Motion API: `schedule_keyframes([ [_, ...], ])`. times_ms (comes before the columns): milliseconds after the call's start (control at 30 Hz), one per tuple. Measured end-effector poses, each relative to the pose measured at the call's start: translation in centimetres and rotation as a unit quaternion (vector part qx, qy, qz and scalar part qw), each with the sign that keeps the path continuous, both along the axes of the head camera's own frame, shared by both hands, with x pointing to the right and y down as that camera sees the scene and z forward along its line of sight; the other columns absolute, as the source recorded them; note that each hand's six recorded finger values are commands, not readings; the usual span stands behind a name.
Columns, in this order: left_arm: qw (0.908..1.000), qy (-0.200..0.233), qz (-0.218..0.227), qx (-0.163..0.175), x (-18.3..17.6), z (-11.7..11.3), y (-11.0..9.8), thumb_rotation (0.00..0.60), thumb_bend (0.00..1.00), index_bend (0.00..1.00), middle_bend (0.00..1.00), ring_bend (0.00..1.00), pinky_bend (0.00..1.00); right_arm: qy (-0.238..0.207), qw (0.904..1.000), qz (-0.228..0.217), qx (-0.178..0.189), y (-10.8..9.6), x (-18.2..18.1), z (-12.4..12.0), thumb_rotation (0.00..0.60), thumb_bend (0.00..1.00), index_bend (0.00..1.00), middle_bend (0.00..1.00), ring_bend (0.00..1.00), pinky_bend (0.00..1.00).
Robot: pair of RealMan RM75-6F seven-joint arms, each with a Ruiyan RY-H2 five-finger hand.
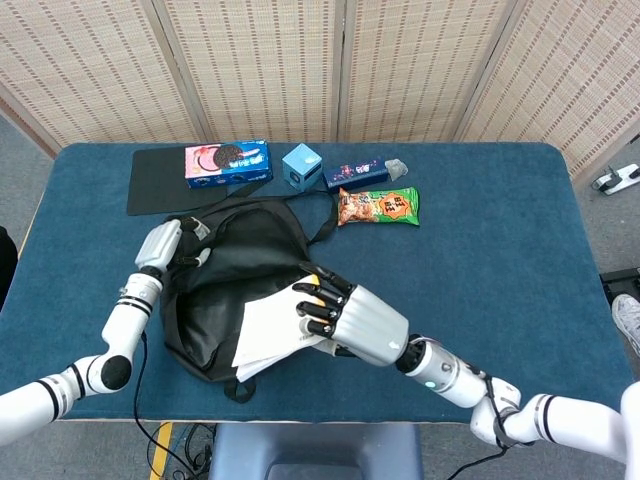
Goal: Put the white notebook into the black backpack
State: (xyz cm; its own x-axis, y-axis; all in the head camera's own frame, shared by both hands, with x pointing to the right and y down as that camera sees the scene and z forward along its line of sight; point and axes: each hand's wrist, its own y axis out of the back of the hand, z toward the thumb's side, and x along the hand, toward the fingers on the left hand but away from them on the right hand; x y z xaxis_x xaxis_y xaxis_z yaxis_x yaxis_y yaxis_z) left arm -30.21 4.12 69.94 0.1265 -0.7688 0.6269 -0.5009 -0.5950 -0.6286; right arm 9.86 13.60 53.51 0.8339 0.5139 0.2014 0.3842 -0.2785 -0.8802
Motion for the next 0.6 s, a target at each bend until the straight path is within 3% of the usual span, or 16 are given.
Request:
schedule_keyframes([
  [300, 1.0000, -0.003, 0.002, -0.005, 0.3, -0.2, -0.4, 0.600, 0.47, 0.77, 0.35, 0.29, 0.07, 0.031, 0.9989, -0.035, -0.010, 0.7, -5.3, 4.0, 0.600, 0.47, 0.74, 0.48, 0.25, 0.08],
  [600, 0.9998, -0.002, -0.001, -0.021, 0.2, -0.1, -0.5, 0.600, 0.47, 0.77, 0.35, 0.29, 0.07, 0.068, 0.9964, -0.052, 0.005, 1.1, -8.0, 7.2, 0.600, 0.47, 0.74, 0.49, 0.26, 0.08],
])
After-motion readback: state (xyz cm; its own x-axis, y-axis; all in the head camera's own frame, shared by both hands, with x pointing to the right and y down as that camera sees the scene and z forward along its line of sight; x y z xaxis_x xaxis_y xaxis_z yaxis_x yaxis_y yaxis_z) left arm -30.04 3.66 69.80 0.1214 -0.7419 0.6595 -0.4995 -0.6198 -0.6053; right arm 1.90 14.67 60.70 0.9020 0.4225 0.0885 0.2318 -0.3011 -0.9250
